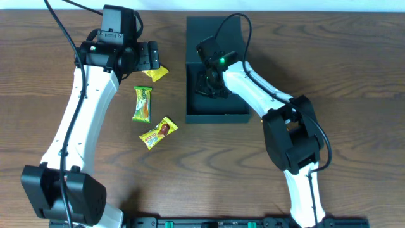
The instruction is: Pack container
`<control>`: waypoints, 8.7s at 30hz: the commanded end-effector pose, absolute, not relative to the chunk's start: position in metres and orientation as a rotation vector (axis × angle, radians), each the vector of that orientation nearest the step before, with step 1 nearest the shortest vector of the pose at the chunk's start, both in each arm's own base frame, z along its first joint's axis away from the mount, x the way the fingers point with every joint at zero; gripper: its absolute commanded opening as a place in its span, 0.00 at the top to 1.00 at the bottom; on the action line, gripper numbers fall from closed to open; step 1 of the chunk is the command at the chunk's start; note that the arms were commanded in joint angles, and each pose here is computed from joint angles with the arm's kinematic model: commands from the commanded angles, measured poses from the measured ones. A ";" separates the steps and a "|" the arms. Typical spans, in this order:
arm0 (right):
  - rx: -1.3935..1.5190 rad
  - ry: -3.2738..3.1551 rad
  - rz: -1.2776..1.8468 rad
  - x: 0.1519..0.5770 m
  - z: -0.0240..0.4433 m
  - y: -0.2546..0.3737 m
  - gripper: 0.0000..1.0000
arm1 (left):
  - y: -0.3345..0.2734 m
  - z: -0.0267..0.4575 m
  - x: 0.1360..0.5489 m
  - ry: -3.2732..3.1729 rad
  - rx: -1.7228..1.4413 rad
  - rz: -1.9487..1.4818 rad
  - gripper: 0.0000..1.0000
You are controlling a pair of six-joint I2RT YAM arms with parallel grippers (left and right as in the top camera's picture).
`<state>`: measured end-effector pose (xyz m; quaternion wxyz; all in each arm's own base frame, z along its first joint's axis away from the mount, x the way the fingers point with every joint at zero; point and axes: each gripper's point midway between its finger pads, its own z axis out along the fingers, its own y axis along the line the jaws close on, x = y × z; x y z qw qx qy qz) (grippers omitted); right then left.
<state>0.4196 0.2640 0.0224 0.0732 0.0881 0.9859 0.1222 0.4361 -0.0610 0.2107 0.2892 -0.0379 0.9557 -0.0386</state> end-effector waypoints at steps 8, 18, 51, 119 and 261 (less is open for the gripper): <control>0.306 2.870 0.504 0.443 0.027 0.280 0.98 | -0.060 0.213 0.440 2.545 -0.110 -0.097 0.05; 0.283 2.850 0.373 0.448 0.024 0.263 0.98 | -0.060 0.213 0.441 2.541 -0.110 -0.097 0.05; 0.020 2.857 0.149 0.445 0.065 0.255 0.99 | -0.063 0.191 0.446 2.589 -0.174 -0.119 0.05; 0.111 2.805 -0.079 0.434 0.212 0.148 0.44 | -0.046 0.182 0.450 2.586 -0.249 0.006 0.05; 0.251 2.819 -0.036 0.441 0.222 0.087 0.01 | -0.178 0.129 0.441 2.926 -0.135 0.031 0.64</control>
